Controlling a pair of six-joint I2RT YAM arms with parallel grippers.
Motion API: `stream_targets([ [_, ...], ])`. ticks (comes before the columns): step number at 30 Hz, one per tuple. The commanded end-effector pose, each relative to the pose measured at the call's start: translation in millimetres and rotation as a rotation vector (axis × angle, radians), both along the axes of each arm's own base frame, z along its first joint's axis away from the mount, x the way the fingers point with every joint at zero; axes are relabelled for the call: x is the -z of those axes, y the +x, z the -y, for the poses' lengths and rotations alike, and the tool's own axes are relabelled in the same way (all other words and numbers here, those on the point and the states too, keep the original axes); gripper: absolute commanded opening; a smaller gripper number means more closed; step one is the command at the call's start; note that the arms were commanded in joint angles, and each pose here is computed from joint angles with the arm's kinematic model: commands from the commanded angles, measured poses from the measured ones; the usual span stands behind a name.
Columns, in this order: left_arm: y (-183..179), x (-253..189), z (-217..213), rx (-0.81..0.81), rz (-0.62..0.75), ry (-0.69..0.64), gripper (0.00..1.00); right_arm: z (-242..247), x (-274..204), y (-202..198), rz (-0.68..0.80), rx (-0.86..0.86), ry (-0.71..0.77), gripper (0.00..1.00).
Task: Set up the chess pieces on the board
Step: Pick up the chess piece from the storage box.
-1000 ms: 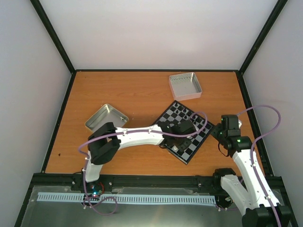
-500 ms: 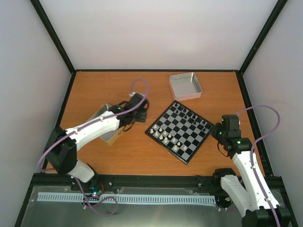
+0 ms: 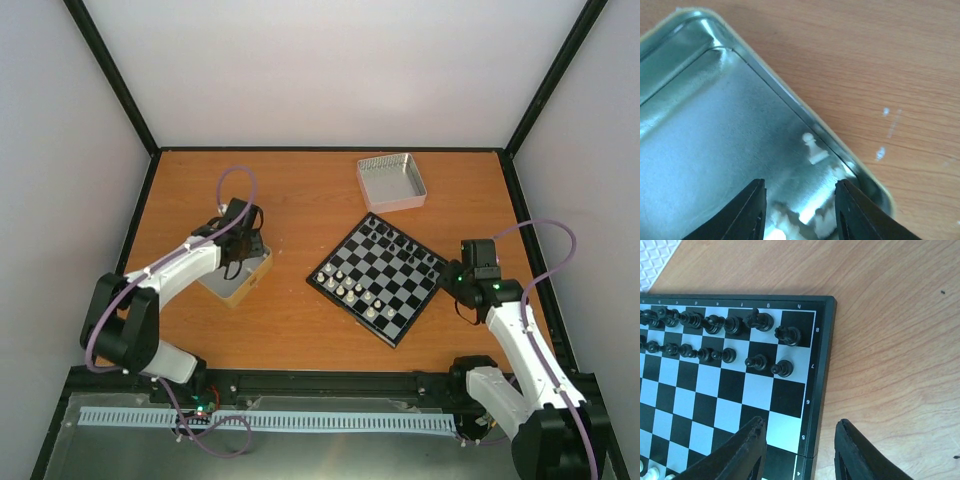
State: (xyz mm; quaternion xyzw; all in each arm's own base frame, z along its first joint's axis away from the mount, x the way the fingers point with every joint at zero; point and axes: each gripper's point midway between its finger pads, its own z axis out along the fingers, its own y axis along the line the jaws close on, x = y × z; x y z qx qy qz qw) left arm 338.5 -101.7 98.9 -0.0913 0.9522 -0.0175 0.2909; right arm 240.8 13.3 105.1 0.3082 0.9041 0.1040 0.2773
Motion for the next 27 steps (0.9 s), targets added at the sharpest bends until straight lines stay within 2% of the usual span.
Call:
stream_targets([
  [1, 20.0, 20.8, -3.9, 0.012, -0.018, -0.081, 0.39, -1.4, -3.3, 6.4, -0.001, 0.02, 0.029, 0.39],
  [7, 33.2, 33.6, 20.2, 0.105, -0.031, -0.18, 0.42, -4.2, -0.3, 10.7, -0.025, 0.017, 0.042, 0.39],
  [10, 35.2, 42.0, 18.6, 0.088, -0.044, -0.171, 0.48, -4.3, -2.8, 13.3, -0.023, 0.013, 0.039, 0.38],
  [12, 36.1, 50.0, 16.1, 0.073, -0.065, -0.156, 0.49, -3.7, -4.1, 14.0, -0.02, 0.012, 0.035, 0.38],
  [19, 37.6, 73.3, 2.3, -0.004, -0.103, -0.094, 0.37, -5.0, -2.1, 12.8, -0.02, 0.011, 0.043, 0.38],
  [23, 41.7, 76.6, 0.0, -0.014, -0.095, -0.077, 0.35, -5.8, -2.2, 12.8, -0.018, 0.009, 0.048, 0.38],
  [27, 42.3, 77.4, -0.2, -0.018, -0.104, -0.074, 0.24, -5.8, -4.4, 13.2, -0.012, 0.007, 0.046, 0.38],
])
